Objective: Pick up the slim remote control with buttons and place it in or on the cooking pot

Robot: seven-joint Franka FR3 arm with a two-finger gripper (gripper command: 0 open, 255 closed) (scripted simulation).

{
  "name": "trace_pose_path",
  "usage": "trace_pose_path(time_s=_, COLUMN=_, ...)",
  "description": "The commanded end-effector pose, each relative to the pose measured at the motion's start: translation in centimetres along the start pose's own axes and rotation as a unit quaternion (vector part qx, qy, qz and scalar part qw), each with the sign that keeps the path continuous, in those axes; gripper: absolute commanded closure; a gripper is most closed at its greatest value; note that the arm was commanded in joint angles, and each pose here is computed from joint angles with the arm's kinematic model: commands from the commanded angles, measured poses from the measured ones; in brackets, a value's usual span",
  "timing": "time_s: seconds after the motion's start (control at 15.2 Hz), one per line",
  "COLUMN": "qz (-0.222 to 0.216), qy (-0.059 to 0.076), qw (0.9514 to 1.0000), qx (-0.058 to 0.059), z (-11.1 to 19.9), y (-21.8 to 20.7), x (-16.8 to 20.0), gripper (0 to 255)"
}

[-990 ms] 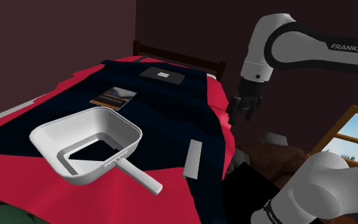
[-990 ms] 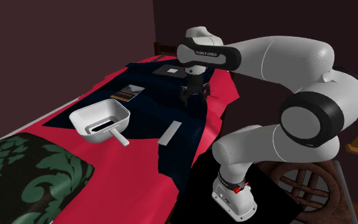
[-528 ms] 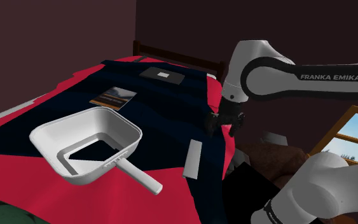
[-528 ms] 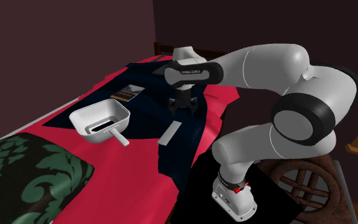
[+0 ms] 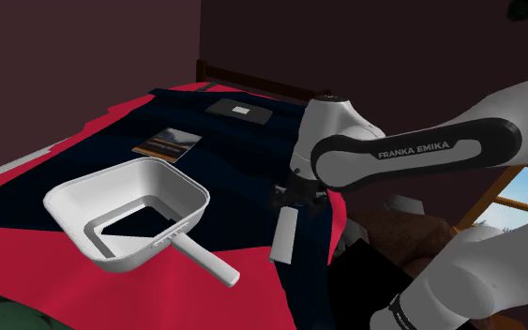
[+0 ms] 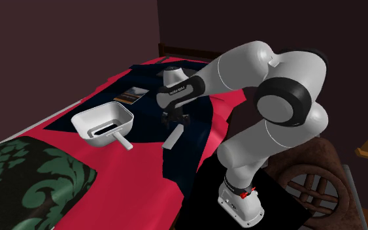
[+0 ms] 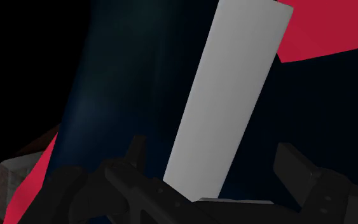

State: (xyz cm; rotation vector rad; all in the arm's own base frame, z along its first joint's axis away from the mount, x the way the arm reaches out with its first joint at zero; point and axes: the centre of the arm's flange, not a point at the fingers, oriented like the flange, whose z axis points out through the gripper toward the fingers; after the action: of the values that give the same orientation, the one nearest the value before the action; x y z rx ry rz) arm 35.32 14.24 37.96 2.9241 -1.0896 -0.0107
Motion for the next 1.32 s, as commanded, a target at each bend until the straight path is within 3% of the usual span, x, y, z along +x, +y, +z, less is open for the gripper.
trace_pose_path(time_s=0.0, qz=0.017, qy=0.004, qw=0.9999, qx=0.002, z=1.4, y=-0.6, x=0.1, gripper=0)
trace_pose_path(time_s=0.46, qz=0.017, qy=0.004, qw=0.9999, qx=0.002, z=4.9, y=-0.7, x=0.1, gripper=0)
trace_pose_path(time_s=0.92, qz=0.017, qy=0.004, qw=0.9999, qx=0.002, z=4.9, y=-0.7, x=0.1, gripper=0)
trace_pose_path(time_s=0.99, qz=0.017, qy=0.004, qw=0.9999, qx=0.002, z=4.9, y=-0.7, x=0.1, gripper=255)
trace_pose_path(time_s=1.25, qz=0.017, qy=0.004, qw=0.9999, qx=0.002, z=4.9, y=-0.7, x=0.1, gripper=255)
